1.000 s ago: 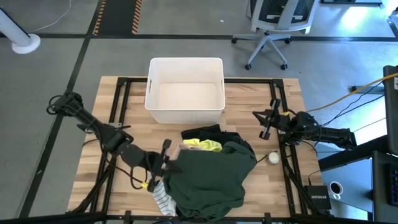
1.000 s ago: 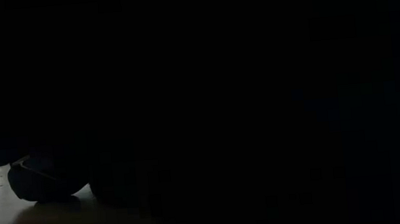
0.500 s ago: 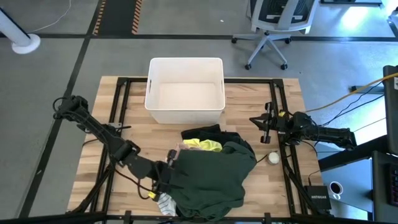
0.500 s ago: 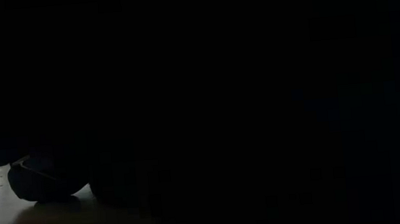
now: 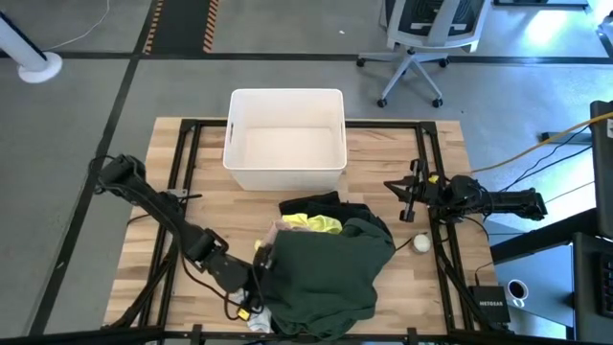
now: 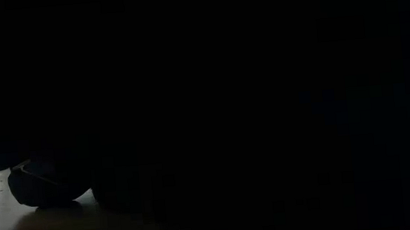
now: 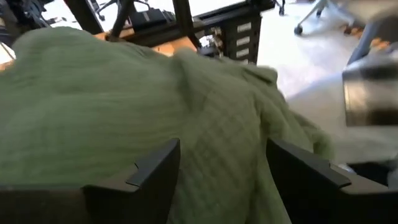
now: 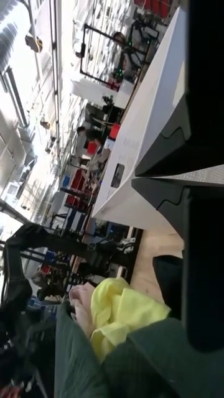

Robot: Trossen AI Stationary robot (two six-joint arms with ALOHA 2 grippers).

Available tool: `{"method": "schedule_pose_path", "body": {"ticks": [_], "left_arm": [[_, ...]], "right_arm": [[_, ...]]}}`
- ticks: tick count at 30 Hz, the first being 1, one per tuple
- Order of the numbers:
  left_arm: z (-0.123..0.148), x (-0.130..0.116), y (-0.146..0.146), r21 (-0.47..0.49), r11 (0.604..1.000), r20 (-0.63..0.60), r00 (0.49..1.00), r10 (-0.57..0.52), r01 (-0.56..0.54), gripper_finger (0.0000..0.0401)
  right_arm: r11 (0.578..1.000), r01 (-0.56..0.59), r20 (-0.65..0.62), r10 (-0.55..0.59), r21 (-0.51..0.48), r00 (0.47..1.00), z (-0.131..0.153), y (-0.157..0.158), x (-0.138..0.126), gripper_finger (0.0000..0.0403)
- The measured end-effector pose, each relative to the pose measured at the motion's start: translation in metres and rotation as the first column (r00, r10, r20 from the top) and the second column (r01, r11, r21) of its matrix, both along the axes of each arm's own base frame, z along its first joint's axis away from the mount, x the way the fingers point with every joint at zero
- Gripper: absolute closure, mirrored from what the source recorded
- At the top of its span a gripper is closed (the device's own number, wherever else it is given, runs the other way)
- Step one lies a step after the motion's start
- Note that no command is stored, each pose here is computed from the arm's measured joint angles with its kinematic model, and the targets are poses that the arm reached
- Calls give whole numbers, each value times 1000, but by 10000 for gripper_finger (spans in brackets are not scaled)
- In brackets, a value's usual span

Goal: Sort clothes
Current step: Put the green shirt into the white laundry organizer

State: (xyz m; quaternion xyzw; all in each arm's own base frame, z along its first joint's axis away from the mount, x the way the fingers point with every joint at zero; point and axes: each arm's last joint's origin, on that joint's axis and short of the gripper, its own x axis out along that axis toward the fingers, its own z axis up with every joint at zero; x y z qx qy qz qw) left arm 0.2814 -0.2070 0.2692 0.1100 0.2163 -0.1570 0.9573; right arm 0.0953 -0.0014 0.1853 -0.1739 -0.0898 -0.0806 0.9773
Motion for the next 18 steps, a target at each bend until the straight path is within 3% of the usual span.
{"method": "schedule_pose_path", "body": {"ticks": [5,10,15,18], "left_arm": [[-18,7,-4,157,987,-4,999,-35,35,166],[-29,17,2,323,945,29,999,43,-50,166],[-33,24,10,356,930,34,995,92,-98,171],[-33,26,14,360,926,36,994,105,-111,200]], "right_arm": [[1000,4,-1,-4,0,1000,0,0,0,370],[1000,8,-4,-8,1,1000,0,0,0,370],[1000,13,-31,-13,7,999,-3,0,1,370],[1000,13,-33,-13,21,999,-3,0,1,370]]}}
